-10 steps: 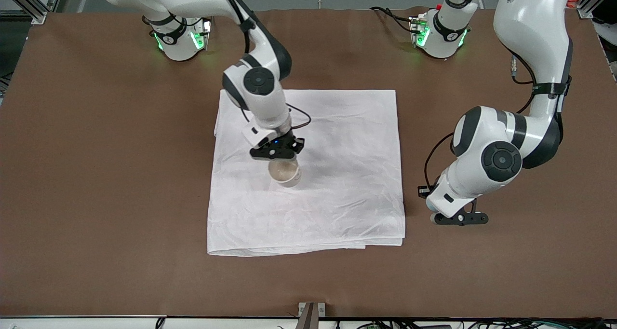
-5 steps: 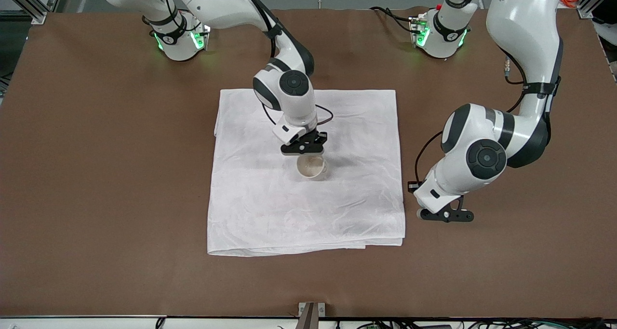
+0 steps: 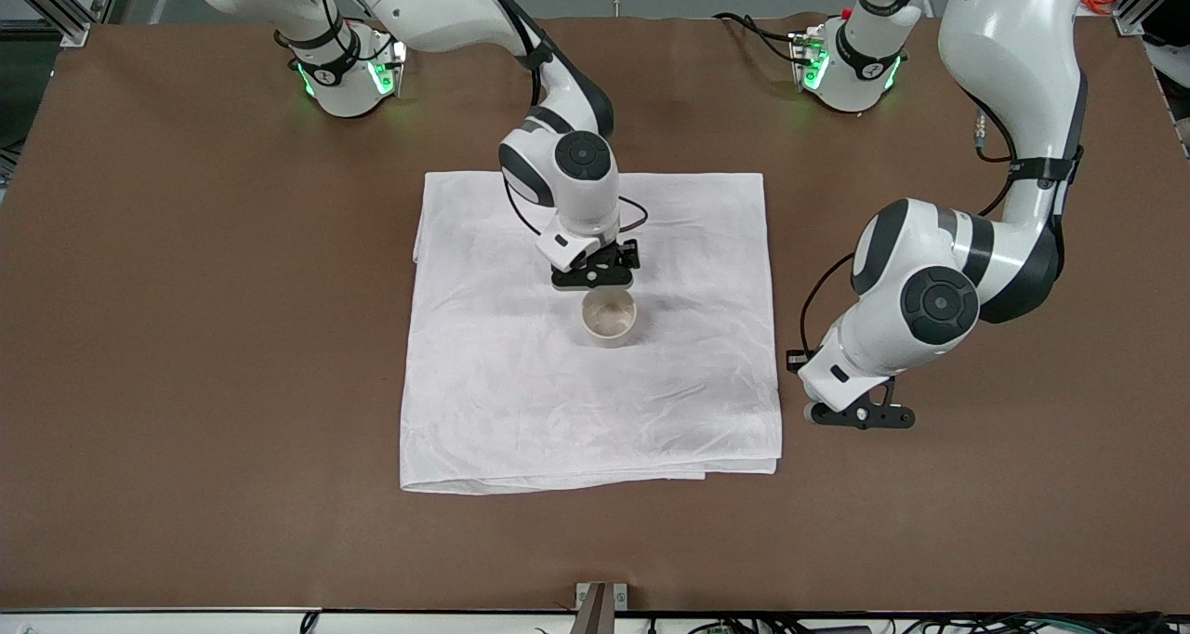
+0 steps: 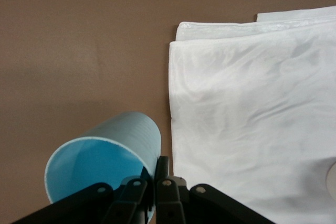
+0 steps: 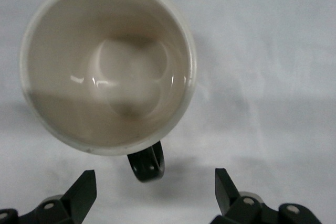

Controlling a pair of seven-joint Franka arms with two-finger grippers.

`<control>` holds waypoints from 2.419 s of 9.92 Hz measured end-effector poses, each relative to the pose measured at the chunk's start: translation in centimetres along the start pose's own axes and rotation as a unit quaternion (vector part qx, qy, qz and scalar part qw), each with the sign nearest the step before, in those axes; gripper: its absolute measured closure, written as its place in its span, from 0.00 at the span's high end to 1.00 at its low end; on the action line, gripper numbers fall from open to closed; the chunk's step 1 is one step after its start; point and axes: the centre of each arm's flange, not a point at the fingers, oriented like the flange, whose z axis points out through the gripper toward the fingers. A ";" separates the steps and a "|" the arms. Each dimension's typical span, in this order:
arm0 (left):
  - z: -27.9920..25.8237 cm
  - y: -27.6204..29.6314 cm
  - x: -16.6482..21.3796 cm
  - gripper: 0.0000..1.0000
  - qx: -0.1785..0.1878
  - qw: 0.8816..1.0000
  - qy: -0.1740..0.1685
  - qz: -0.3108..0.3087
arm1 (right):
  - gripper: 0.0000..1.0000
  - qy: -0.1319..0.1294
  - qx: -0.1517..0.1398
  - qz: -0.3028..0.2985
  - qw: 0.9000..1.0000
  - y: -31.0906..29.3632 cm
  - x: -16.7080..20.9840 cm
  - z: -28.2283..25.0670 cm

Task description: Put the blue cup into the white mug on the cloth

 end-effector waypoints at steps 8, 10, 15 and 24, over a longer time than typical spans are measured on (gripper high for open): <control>-2.4 14.5 -3.4 0.04 -0.069 0.992 0.008 0.106 | 1.00 -0.015 -0.016 0.093 0.995 22.8 11.8 -27.2; -0.4 21.2 -6.2 0.04 -0.079 0.985 0.007 0.154 | 1.00 -0.038 -0.007 0.077 0.996 34.8 13.5 -32.0; 1.9 29.6 -11.3 0.04 -0.062 0.972 0.010 0.226 | 1.00 -0.029 0.011 0.060 0.998 48.9 12.8 -41.5; 4.7 31.1 -12.4 0.04 -0.018 0.963 0.015 0.267 | 1.00 -0.048 -0.011 0.034 0.998 49.6 10.8 -44.0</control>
